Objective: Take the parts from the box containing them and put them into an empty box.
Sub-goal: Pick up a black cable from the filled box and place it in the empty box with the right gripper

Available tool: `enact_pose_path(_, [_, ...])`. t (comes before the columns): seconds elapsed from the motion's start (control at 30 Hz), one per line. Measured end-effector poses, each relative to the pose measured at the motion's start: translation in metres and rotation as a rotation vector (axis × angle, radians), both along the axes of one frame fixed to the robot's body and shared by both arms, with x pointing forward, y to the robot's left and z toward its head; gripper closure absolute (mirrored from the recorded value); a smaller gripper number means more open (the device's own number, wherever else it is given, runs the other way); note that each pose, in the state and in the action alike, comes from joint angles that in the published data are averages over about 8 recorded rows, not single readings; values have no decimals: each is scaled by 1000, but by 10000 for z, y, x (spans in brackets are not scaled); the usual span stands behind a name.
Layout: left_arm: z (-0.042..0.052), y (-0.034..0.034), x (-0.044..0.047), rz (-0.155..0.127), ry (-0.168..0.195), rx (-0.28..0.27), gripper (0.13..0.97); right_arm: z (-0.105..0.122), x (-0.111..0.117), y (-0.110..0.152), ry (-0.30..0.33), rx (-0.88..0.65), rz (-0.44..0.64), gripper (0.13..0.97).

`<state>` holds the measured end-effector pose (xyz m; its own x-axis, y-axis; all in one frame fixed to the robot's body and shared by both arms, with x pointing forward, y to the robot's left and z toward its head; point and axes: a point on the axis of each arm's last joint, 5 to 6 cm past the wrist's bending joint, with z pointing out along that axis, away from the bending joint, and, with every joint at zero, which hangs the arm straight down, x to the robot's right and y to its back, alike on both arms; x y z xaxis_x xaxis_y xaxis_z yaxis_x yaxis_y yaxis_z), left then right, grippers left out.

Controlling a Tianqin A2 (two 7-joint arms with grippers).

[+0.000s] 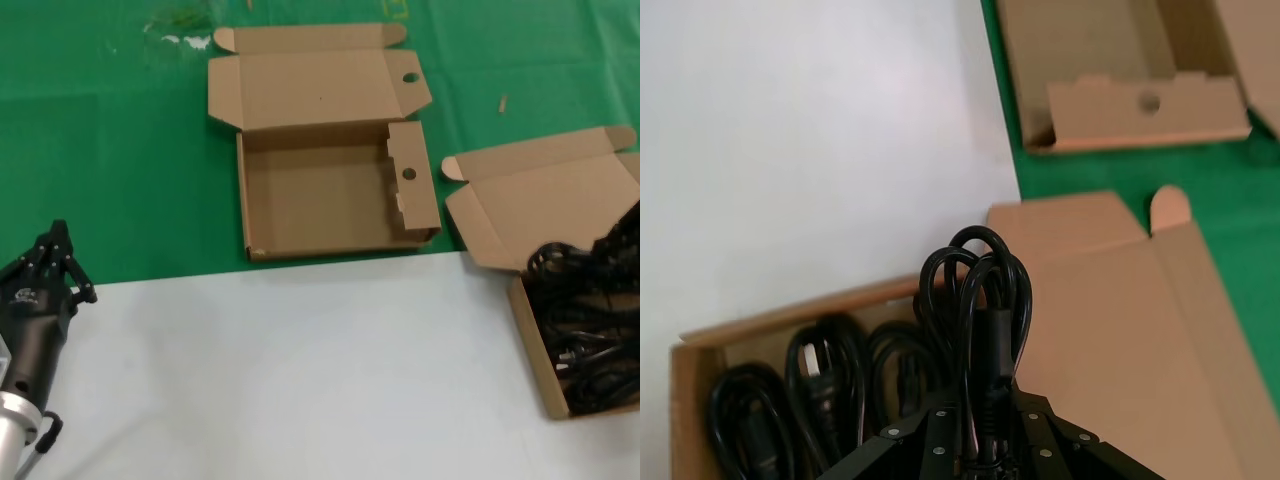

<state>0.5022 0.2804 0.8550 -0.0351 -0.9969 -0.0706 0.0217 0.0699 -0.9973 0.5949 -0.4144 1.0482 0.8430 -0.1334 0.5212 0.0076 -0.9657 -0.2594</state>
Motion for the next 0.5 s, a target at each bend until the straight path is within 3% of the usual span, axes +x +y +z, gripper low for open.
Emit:
enact_pose_path(0.23, [0, 0, 0, 0, 0, 0, 957, 472, 21, 337, -54, 37, 38, 889])
enact_pose_path(0.5, [0, 0, 0, 0, 0, 0, 957, 766, 364, 877, -143, 95, 114, 889])
